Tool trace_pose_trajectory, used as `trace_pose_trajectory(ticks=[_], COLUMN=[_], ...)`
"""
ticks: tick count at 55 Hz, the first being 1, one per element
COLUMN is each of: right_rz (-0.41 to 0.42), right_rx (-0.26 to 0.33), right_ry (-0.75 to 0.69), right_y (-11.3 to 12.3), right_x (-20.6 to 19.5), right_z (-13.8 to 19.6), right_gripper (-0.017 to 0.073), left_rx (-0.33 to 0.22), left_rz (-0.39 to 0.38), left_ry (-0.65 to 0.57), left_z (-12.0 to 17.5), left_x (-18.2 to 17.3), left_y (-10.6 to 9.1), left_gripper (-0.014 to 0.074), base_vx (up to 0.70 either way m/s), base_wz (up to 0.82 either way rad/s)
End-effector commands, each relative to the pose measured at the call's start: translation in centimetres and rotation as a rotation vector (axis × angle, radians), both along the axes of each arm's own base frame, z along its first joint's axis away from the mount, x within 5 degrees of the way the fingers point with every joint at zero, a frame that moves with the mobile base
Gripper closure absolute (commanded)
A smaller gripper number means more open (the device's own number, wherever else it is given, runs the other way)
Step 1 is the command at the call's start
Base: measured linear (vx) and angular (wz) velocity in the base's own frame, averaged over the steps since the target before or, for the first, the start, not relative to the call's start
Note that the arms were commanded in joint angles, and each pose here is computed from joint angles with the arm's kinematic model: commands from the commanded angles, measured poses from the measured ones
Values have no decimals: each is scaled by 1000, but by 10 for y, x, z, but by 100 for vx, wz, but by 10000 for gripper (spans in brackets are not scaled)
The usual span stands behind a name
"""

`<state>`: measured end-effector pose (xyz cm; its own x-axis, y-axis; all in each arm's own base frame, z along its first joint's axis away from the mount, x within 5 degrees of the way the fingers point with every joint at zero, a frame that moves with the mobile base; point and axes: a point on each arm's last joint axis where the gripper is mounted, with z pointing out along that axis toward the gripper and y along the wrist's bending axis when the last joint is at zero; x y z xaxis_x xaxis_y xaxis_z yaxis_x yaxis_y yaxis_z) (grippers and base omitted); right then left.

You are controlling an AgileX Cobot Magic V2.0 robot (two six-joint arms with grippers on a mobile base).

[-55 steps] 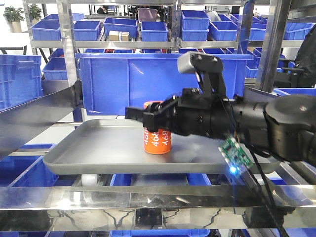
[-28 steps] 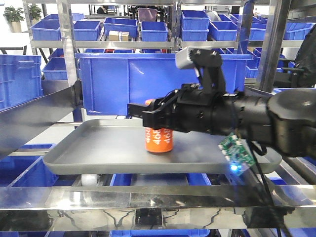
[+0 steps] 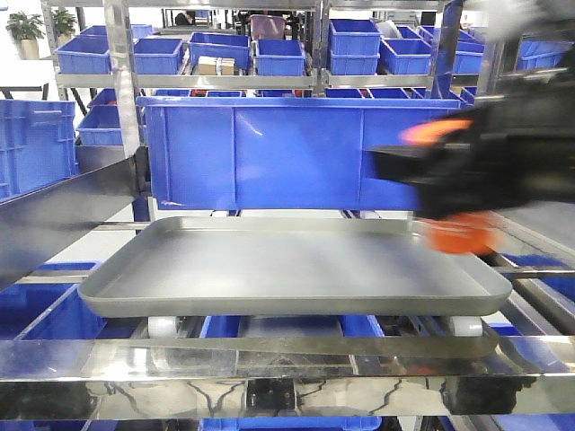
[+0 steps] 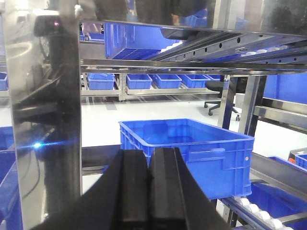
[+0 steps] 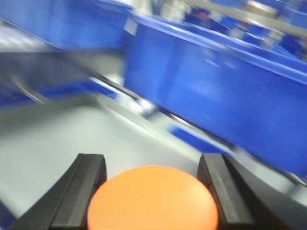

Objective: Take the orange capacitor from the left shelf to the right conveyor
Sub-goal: 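Lift the orange cylinder off the tray and withdraw the right arm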

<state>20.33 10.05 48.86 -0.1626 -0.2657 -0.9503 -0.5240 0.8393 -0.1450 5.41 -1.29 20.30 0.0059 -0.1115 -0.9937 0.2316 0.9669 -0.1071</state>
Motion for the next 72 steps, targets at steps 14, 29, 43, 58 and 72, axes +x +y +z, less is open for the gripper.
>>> trace_pose_trajectory(ticks=[14, 29, 43, 58, 72], right_rz=[-86, -94, -96, -94, -94], right_rx=[71, 215, 257, 264, 264], right_ry=[-258, -366, -390, -389, -390], right_y=[-53, -80, -89, -89, -89], right_x=[-98, -158, -177, -178, -178], right_z=[-14, -92, -113, -113, -113], right_gripper=[567, 567, 567, 567, 567], left_rx=[-36, -36, -36, -36, -36], left_rz=[-5, -5, -5, -5, -5], left_ry=[-111, -111, -111, -111, -111], left_z=[18, 18, 18, 18, 18], left_x=[-3, -3, -3, -3, -3], left_y=[1, 1, 1, 1, 1], left_gripper=[600, 600, 600, 600, 600], base_vx=[0, 0, 0, 0, 0], base_wz=[0, 0, 0, 0, 0])
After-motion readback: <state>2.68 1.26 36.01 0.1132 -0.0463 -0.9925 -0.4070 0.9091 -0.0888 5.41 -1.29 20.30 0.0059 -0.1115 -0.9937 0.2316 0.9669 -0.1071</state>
